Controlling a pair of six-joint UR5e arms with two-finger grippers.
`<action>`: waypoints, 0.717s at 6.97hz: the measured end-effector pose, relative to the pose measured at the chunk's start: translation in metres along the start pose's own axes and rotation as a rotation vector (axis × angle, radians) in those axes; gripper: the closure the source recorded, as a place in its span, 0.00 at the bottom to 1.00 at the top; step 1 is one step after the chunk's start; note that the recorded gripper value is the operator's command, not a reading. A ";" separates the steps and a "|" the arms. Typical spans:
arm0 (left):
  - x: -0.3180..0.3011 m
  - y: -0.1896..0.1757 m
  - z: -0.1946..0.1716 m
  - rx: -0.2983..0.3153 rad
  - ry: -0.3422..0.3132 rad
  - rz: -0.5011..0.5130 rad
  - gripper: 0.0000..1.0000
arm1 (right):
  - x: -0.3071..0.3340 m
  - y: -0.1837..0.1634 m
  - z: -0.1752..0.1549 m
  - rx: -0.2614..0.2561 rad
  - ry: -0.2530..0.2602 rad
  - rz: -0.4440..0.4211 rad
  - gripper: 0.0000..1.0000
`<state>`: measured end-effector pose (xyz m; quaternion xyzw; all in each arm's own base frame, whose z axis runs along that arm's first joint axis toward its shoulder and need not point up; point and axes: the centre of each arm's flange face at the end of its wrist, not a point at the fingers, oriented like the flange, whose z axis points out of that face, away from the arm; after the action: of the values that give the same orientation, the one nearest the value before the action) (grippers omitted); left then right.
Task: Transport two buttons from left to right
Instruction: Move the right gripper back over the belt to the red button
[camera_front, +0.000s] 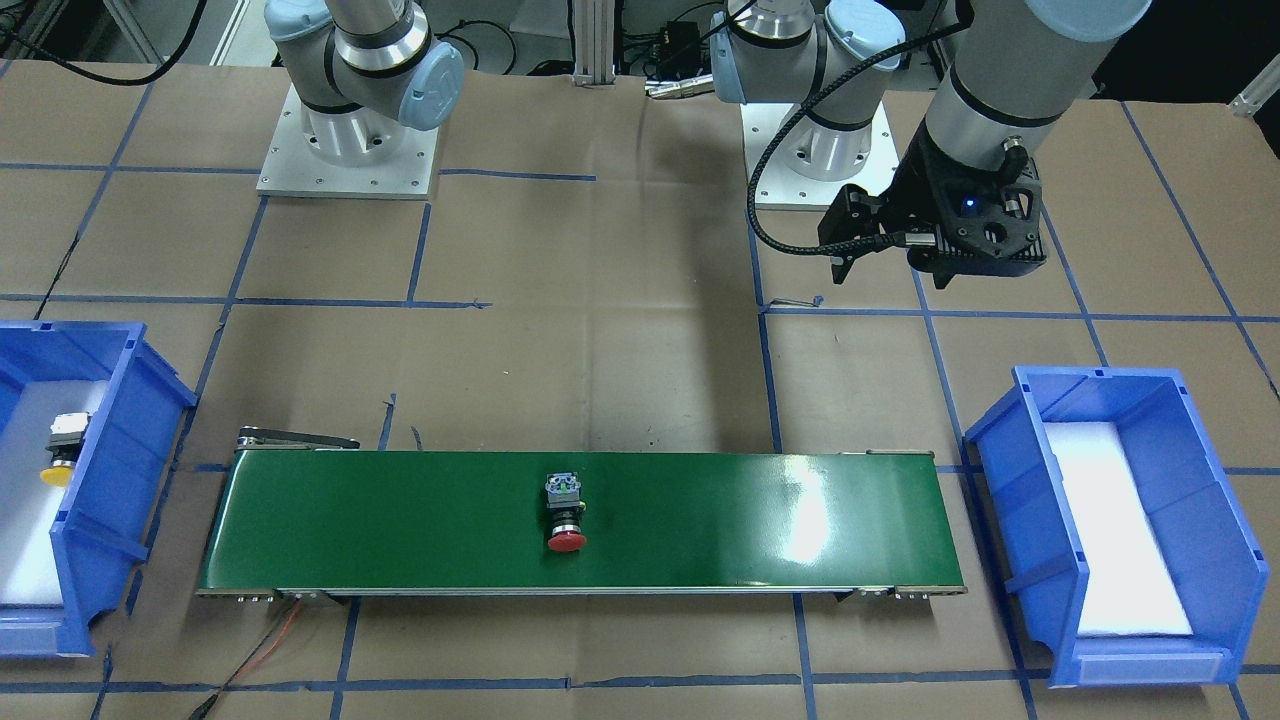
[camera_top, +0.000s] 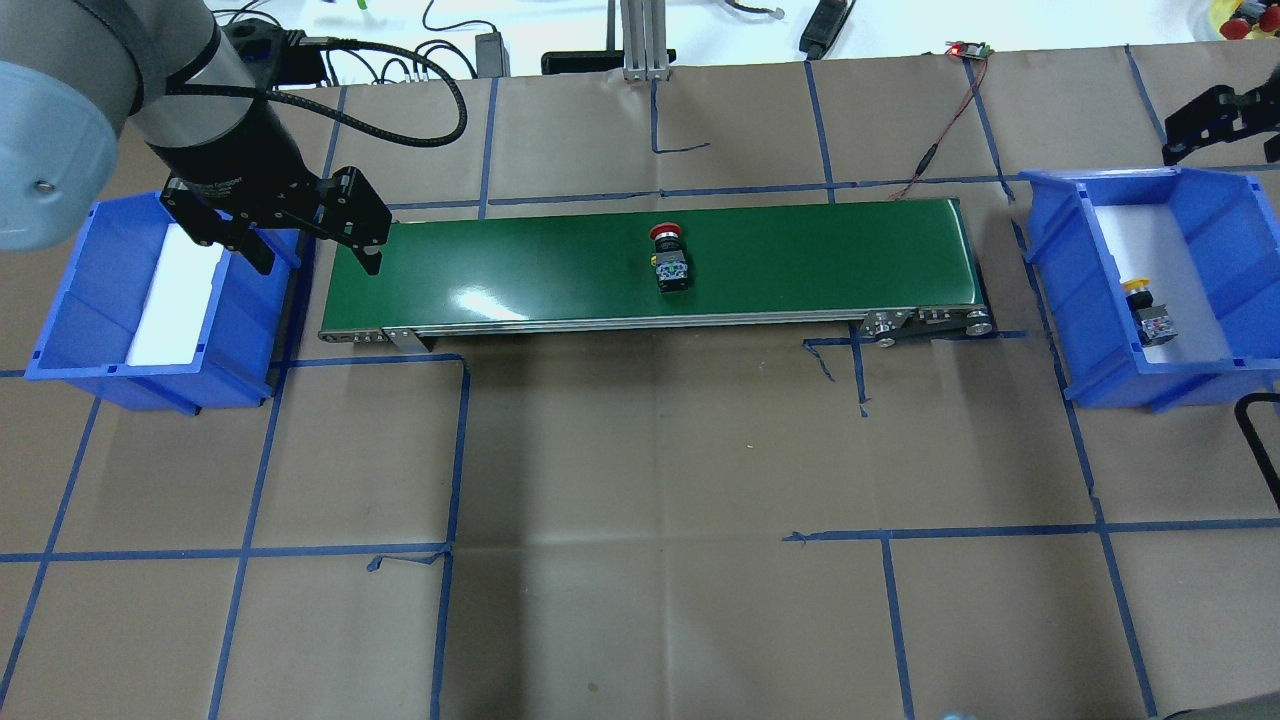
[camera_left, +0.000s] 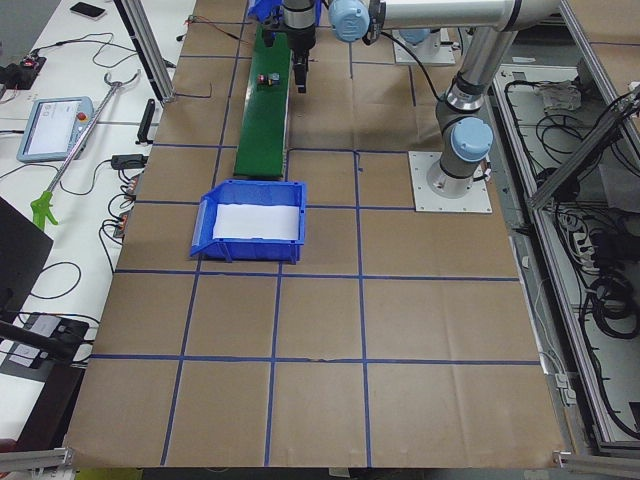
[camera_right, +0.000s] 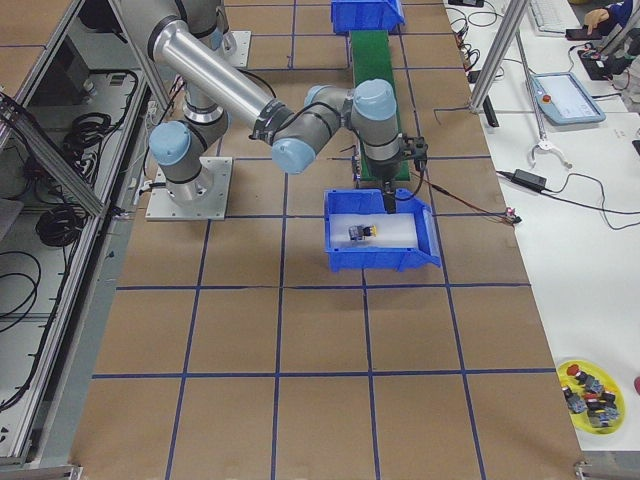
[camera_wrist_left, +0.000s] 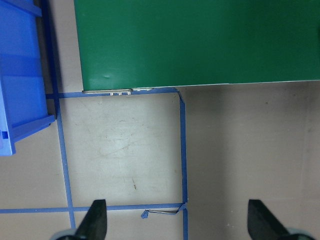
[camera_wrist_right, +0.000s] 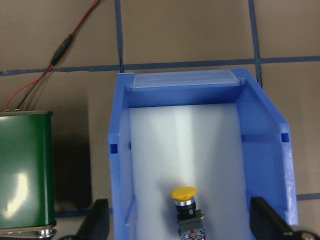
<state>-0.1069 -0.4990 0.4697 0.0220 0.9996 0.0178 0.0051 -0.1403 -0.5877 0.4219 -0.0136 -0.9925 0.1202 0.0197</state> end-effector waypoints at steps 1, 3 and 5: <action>0.000 0.000 0.000 0.000 0.000 0.000 0.00 | -0.044 -0.012 -0.014 -0.017 0.020 -0.039 0.00; 0.000 0.000 0.000 0.001 0.000 0.000 0.00 | -0.161 -0.017 -0.027 -0.035 0.107 -0.110 0.00; 0.000 0.000 0.000 0.001 0.000 0.001 0.00 | -0.252 -0.001 -0.031 -0.027 0.096 -0.057 0.00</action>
<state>-0.1069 -0.4990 0.4698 0.0225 0.9996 0.0174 0.0052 0.1128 -0.5892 0.4431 0.0088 -0.9919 0.1052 0.0707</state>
